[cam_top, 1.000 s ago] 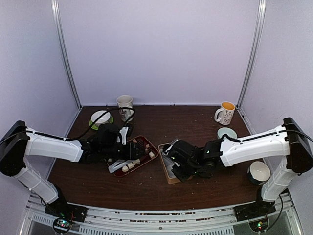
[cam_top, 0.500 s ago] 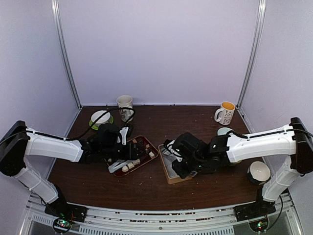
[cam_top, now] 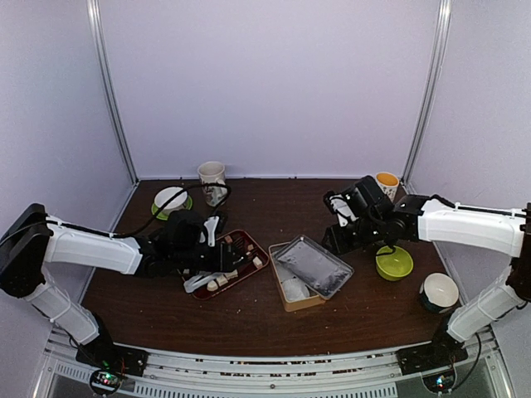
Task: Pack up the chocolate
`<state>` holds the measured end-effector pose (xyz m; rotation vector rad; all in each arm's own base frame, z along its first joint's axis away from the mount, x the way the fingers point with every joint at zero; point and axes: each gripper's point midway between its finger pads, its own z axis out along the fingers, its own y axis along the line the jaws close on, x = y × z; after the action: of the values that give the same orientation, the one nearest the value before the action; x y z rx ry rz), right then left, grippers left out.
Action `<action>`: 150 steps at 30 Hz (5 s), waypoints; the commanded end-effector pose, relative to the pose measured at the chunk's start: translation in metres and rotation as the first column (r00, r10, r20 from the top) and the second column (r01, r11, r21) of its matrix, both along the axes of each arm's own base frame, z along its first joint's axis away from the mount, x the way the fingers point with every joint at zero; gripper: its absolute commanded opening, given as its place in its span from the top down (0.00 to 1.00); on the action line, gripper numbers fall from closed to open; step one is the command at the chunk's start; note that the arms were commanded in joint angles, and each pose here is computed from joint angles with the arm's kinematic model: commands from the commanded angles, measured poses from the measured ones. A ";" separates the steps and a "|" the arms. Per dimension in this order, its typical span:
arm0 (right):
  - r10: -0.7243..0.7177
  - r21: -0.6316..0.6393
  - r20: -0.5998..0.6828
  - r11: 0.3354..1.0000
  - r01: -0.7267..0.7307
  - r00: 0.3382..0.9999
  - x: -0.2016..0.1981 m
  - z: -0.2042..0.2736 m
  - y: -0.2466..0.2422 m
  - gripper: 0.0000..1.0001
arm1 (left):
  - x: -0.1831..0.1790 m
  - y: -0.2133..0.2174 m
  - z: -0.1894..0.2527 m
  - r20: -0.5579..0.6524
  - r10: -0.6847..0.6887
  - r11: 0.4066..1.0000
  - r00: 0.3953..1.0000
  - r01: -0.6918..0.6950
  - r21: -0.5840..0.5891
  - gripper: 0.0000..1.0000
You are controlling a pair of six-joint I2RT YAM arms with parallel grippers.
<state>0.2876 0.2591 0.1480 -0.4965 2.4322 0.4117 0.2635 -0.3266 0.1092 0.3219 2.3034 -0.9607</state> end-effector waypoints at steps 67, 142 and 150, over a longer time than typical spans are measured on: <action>-0.219 -0.055 0.088 0.973 0.224 0.972 0.067 -0.001 -0.087 1.00 | 0.012 0.033 0.019 0.110 0.042 0.981 0.993 -0.062 0.183 0.45; -0.478 0.180 0.717 0.830 0.527 0.507 0.040 0.060 -0.232 0.02 | 0.017 0.052 -0.065 -0.096 -0.269 0.756 0.958 0.272 0.595 0.45; -0.477 0.185 0.732 0.826 0.533 0.486 0.041 0.049 -0.234 0.01 | 0.021 0.057 -0.042 -0.014 -0.232 0.779 0.973 0.194 0.597 0.66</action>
<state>0.3286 0.0318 0.1999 0.0543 1.6555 -0.1135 0.2778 -0.2665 0.0423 0.9399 2.5746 -0.2651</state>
